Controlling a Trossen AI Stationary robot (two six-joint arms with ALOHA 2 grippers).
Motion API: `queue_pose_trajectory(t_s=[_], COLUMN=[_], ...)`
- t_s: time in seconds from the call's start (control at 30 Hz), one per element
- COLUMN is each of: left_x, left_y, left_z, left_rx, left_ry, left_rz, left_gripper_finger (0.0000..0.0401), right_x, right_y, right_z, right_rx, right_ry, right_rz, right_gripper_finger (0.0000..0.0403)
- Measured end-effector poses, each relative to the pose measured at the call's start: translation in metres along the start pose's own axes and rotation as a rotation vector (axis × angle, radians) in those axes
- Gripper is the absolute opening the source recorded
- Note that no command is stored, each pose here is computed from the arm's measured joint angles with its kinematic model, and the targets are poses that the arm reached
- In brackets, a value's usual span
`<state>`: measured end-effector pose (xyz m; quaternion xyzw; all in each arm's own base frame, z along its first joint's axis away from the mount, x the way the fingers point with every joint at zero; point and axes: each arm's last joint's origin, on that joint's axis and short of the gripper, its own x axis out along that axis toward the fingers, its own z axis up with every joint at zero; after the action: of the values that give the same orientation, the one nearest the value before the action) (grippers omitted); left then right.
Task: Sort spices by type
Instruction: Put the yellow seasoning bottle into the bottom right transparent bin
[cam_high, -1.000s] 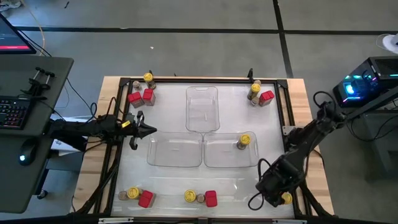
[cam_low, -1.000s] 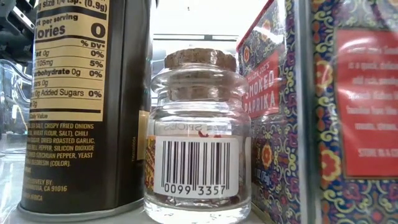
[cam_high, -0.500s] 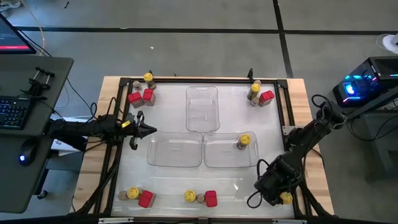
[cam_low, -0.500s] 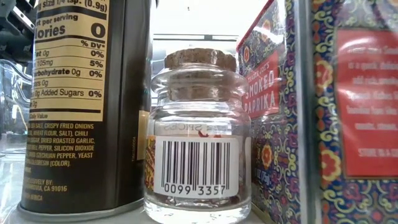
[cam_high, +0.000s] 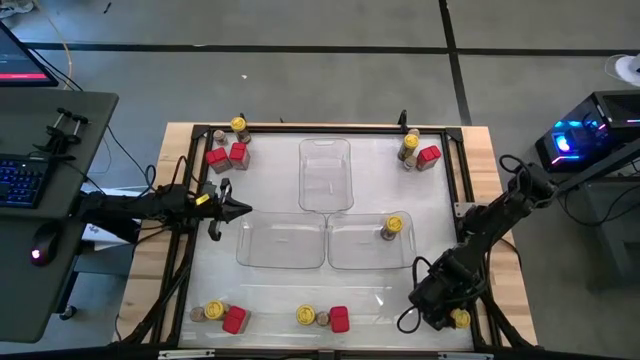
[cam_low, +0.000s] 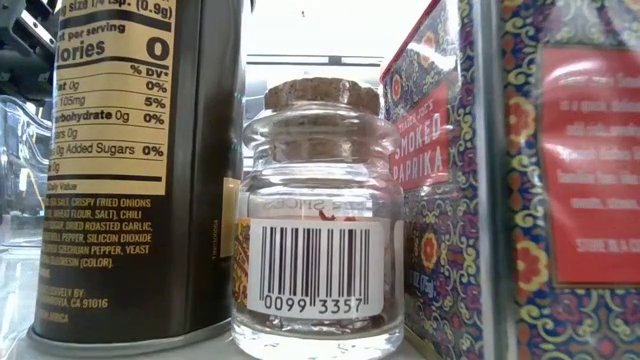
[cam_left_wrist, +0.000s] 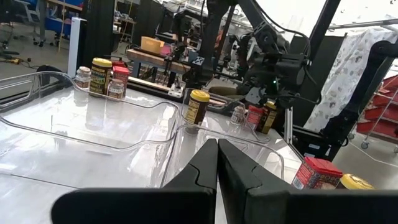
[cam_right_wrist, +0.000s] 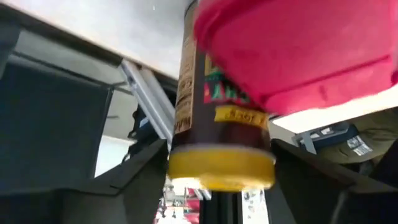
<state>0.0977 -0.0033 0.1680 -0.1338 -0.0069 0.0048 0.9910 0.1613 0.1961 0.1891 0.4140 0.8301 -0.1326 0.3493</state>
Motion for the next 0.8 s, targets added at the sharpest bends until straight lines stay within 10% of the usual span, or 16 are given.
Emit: queue_pose_trajectory(t_s=[0.47,0.8], left_x=[0.000,0.000], left_y=[0.000,0.000], left_z=[0.000,0.000], left_rx=[0.000,0.000], left_ry=[0.000,0.000], left_rz=[0.000,0.000], left_gripper_finger=[0.0000,0.0000], right_x=[-0.024,-0.143], right_y=[0.028,0.058], right_z=[-0.033,-0.042], right_rx=[-0.306,-0.554], right_ry=[0.117,-0.085], right_rz=[0.110,0.430], right_gripper_finger=[0.0227,0.0227])
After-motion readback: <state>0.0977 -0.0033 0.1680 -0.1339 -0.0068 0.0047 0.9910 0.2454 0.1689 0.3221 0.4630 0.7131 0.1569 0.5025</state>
